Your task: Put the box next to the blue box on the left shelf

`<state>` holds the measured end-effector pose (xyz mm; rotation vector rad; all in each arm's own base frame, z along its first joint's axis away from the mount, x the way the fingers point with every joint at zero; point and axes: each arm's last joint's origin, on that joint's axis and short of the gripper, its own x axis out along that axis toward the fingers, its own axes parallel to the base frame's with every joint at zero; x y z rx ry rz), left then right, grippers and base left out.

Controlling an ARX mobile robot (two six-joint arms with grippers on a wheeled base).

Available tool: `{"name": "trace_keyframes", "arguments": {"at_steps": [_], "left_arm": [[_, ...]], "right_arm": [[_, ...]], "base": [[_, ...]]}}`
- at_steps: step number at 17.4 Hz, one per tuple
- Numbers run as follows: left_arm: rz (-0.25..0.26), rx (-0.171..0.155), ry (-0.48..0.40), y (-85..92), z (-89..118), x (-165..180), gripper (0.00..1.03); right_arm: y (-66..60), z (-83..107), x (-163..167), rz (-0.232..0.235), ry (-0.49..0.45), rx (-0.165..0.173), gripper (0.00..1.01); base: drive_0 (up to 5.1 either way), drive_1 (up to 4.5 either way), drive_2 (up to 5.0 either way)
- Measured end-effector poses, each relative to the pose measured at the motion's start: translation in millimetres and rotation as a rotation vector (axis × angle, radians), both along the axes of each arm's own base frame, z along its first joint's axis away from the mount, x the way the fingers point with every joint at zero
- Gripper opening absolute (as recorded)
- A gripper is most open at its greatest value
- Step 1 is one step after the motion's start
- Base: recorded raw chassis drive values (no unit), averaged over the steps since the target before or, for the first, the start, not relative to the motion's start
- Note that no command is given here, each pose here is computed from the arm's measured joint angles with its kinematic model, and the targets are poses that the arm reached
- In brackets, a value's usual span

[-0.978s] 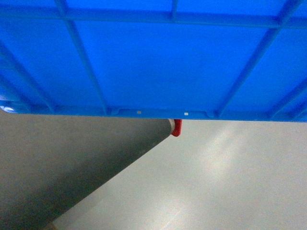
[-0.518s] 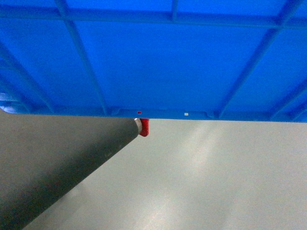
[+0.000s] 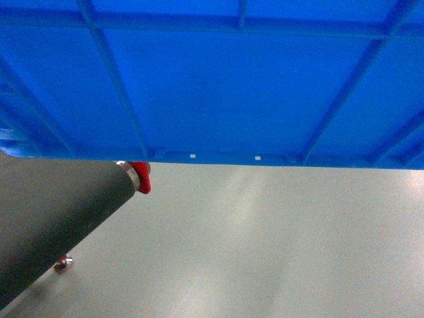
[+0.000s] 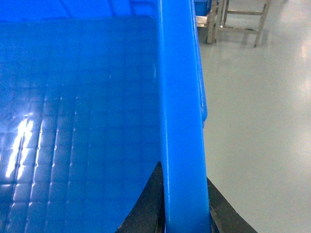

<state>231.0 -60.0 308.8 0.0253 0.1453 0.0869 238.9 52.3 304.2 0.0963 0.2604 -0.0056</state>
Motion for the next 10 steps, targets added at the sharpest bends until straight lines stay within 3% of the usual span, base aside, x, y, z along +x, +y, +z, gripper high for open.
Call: {"name": "trace_keyframes", "arguments": {"at_steps": [10], "left_arm": [[0.0,0.0,0.0,0.0,-0.1,0.0,0.09]], "right_arm": [[0.0,0.0,0.0,0.0,0.0,0.0,0.09]], "base": [[-1.4,-1.42,-1.4]]}}
